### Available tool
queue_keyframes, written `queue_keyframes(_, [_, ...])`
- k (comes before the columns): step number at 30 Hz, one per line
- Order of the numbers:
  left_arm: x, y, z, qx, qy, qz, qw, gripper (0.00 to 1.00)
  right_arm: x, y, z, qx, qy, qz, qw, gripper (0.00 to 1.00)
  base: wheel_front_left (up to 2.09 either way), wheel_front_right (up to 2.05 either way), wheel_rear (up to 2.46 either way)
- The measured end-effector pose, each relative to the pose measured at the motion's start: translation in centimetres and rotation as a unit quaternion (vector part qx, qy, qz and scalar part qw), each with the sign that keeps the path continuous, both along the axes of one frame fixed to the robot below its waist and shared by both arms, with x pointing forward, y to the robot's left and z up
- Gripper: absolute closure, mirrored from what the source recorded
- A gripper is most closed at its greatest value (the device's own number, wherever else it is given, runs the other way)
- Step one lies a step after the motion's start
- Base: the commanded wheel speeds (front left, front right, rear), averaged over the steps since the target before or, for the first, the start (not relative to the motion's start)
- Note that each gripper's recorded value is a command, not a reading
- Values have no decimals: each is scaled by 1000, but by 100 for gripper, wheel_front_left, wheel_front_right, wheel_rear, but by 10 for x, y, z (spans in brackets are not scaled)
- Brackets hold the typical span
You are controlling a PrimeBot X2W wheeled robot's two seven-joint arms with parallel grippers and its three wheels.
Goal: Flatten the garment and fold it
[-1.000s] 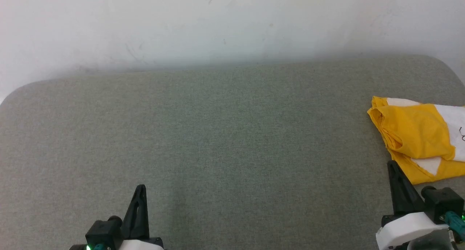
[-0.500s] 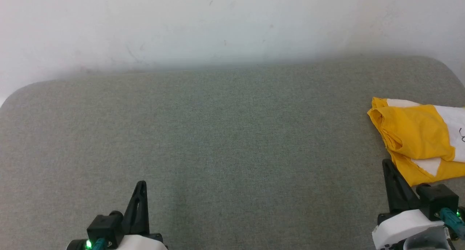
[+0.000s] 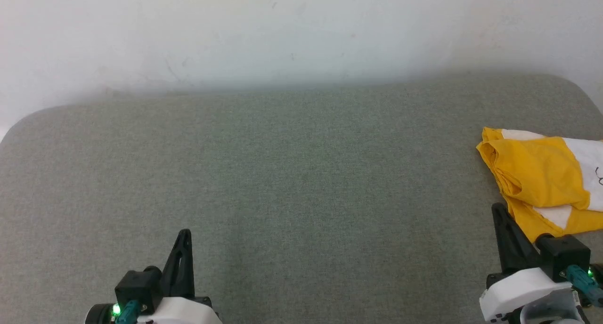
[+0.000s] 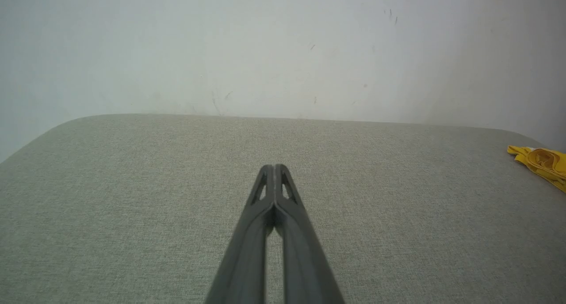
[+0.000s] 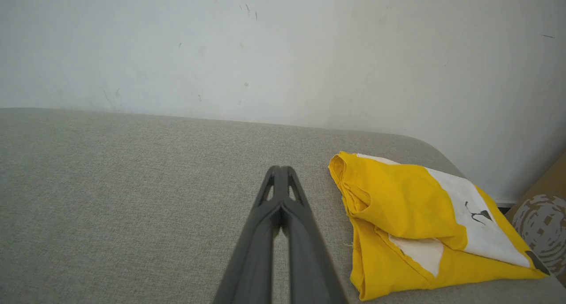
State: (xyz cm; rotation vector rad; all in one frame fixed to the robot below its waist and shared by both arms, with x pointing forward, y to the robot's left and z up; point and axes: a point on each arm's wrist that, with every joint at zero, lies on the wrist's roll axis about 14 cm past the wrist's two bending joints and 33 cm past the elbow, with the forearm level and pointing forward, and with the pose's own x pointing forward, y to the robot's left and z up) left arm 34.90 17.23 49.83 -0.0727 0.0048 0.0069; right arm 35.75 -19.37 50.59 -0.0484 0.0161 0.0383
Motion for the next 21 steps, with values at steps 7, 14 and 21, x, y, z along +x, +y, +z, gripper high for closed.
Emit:
queue_keyframes(7, [1, 0, 0, 9, 4, -3, 1000, 100, 1, 4, 0, 0, 2, 5, 1000, 100, 0, 0, 0])
queue_keyframes(14, [5, 1, 5, 14, -1, -2, 1000, 100, 2, 7, 1, 0, 3, 10, 1000, 100, 0, 0, 0])
queue_keyframes(21, [5, 1, 5, 19, 3, -4, 1000, 100, 4, 10, 5, 0, -2, 14, 1000, 100, 0, 0, 0])
